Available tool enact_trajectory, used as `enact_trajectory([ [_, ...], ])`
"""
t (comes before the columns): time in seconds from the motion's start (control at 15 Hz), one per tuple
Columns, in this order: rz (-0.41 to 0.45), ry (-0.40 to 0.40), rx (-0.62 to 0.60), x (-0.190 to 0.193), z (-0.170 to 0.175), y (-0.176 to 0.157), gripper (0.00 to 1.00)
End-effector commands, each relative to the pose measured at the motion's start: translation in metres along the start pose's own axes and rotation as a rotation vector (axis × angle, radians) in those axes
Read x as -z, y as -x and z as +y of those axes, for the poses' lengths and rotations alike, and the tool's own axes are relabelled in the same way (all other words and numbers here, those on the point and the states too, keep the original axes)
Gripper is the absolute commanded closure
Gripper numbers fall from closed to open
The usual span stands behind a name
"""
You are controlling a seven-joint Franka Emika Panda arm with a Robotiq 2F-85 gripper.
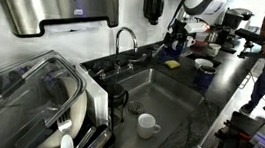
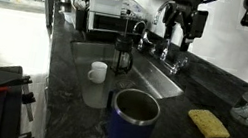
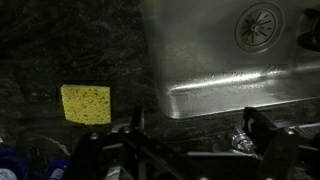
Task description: Turn off the faucet of the sink. Pick up the blue cup and slightly move it forward.
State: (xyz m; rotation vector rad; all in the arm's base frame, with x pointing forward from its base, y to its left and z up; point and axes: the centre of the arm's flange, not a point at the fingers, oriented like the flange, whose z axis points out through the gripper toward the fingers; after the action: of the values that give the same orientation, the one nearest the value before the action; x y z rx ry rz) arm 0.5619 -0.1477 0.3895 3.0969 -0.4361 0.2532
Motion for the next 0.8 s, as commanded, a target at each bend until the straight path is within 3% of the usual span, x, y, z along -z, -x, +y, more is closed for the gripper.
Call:
enact_trajectory([
  [0.0,0.0,0.0,0.0,0.0,0.0,0.0,0.0],
  [0.4,0.009,0.019,-0.076,0.019,-0.004,0.037,0.0],
  [0.53,0.017,0.034,-0.199,0.033,-0.003,0.055,0.0],
  [0.73,0.021,-0.012,-0.393,0.049,-0.003,0.088,0.0],
])
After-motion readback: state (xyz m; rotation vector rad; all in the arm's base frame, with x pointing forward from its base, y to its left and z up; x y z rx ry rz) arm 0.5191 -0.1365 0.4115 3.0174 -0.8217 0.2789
